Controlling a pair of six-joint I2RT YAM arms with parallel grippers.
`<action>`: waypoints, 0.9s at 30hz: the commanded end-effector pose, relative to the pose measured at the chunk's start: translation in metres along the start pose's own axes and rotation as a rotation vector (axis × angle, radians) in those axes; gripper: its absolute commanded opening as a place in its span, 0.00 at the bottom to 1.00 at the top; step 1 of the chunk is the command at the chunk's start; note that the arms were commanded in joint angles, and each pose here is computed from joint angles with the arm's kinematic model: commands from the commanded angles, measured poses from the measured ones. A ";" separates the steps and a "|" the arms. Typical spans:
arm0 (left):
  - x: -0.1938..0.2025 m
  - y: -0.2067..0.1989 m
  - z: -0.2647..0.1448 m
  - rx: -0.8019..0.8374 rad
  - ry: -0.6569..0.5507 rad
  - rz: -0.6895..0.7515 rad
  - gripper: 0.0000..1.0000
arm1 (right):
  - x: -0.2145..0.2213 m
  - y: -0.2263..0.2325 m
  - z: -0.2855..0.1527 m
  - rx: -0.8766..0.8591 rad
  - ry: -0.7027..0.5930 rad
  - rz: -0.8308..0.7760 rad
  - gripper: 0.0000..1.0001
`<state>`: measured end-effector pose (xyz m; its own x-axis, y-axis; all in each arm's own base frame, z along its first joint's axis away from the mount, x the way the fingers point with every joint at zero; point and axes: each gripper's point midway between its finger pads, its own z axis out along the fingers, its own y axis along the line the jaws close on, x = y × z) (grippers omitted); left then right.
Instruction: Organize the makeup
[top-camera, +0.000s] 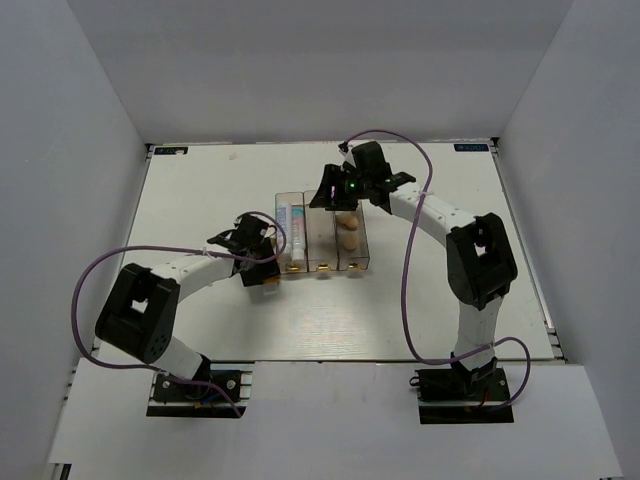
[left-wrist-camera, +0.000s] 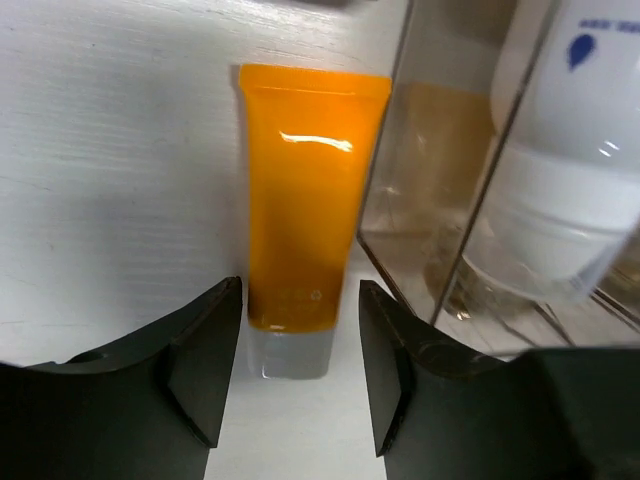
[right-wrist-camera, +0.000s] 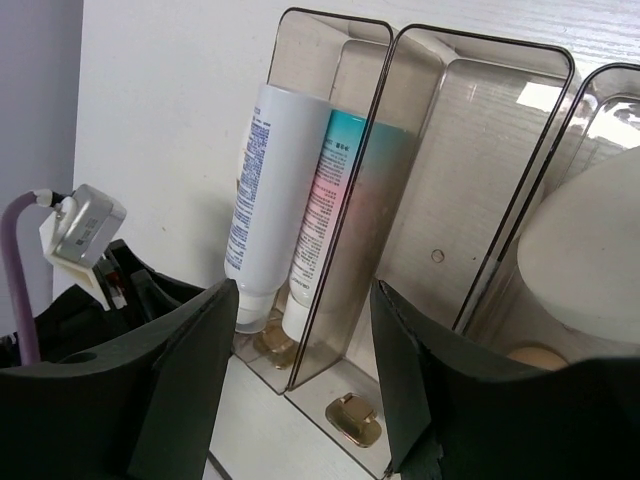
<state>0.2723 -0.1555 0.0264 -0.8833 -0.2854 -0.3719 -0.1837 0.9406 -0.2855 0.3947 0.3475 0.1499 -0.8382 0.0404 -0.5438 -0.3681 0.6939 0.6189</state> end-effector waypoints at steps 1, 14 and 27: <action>-0.007 0.004 -0.002 -0.089 -0.033 0.014 0.60 | -0.025 0.017 -0.020 -0.050 -0.085 -0.045 0.61; -0.011 0.023 -0.031 -0.220 -0.107 0.022 0.16 | -0.042 0.012 -0.046 -0.084 -0.141 -0.058 0.61; -0.081 -0.109 -0.136 0.373 -0.315 0.158 0.15 | -0.056 -0.020 -0.085 0.004 -0.235 -0.192 0.61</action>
<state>0.2914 -0.1738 0.1748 -0.7188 -0.2805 -0.6361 -0.0090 0.9186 -0.3950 0.4091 0.2826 0.1993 -0.7109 0.0779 -0.6989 -0.4653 0.6931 0.5506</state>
